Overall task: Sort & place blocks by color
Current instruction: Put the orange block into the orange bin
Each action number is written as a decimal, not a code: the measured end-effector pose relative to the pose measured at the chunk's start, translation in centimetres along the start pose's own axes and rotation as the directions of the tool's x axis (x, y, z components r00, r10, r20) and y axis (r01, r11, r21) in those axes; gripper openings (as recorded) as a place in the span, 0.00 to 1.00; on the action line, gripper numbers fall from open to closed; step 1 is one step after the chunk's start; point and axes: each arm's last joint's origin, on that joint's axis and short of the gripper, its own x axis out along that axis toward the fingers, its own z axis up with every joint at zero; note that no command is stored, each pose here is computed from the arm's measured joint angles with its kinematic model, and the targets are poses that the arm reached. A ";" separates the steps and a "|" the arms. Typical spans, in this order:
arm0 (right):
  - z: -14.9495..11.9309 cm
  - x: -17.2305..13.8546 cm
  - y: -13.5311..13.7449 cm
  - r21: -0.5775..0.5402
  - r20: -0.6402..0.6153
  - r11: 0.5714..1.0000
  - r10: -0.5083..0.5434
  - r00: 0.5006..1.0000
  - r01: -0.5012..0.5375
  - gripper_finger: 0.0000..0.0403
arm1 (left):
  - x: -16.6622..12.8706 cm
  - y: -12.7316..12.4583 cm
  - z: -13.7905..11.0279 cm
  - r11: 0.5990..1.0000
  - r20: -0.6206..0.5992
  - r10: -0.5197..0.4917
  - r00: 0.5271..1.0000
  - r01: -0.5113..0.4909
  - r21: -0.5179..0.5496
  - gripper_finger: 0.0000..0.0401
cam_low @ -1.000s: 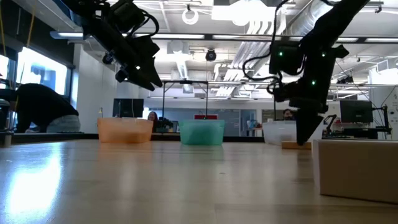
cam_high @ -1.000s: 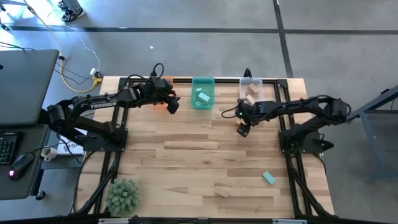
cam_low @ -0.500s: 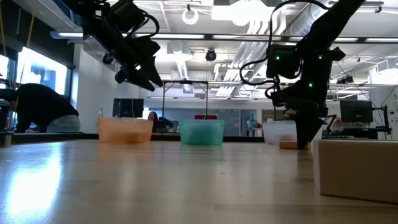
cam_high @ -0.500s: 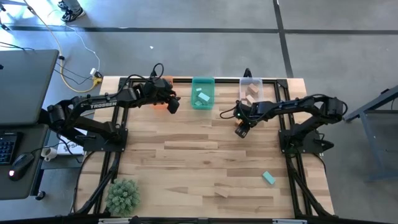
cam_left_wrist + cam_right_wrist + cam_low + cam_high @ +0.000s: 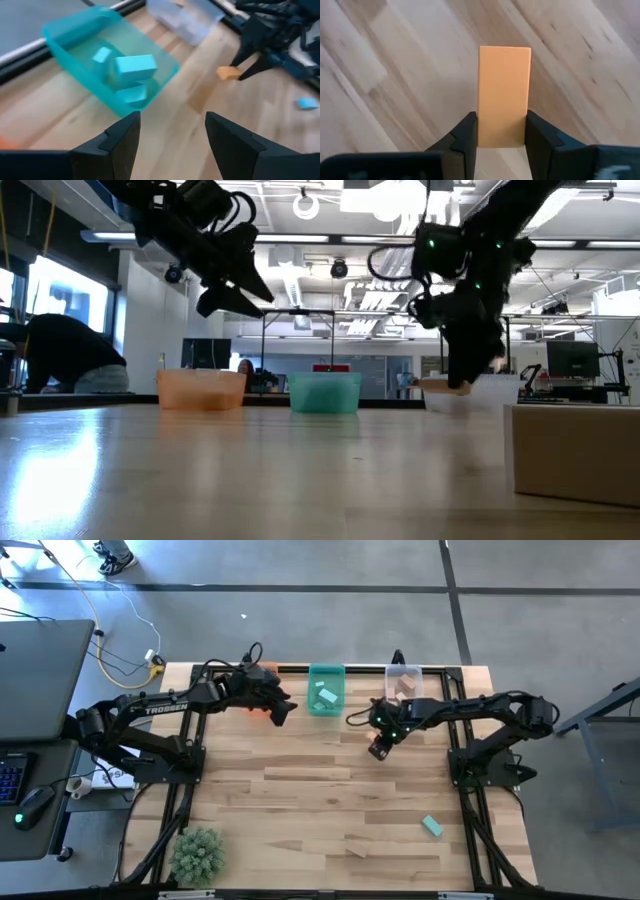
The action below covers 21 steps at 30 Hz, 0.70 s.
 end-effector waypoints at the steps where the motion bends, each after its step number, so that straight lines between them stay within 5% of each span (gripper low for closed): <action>1: 0.3 -0.3 0.4 -0.008 0.010 1.000 0.010 1.000 -0.010 0.25 | 0.0 -0.1 0.1 1.000 0.003 -0.018 1.000 0.018 -0.010 0.53; 13: 4.4 -4.9 4.7 -0.117 0.200 0.985 0.151 0.968 -0.130 0.25 | -0.1 -0.7 0.2 0.969 -0.023 -0.206 0.978 0.201 -0.146 0.55; 21: 7.2 -8.3 6.8 -0.182 0.381 0.962 0.259 0.888 -0.203 0.25 | -0.3 -0.8 1.5 0.930 0.073 -0.321 0.944 0.328 -0.165 0.67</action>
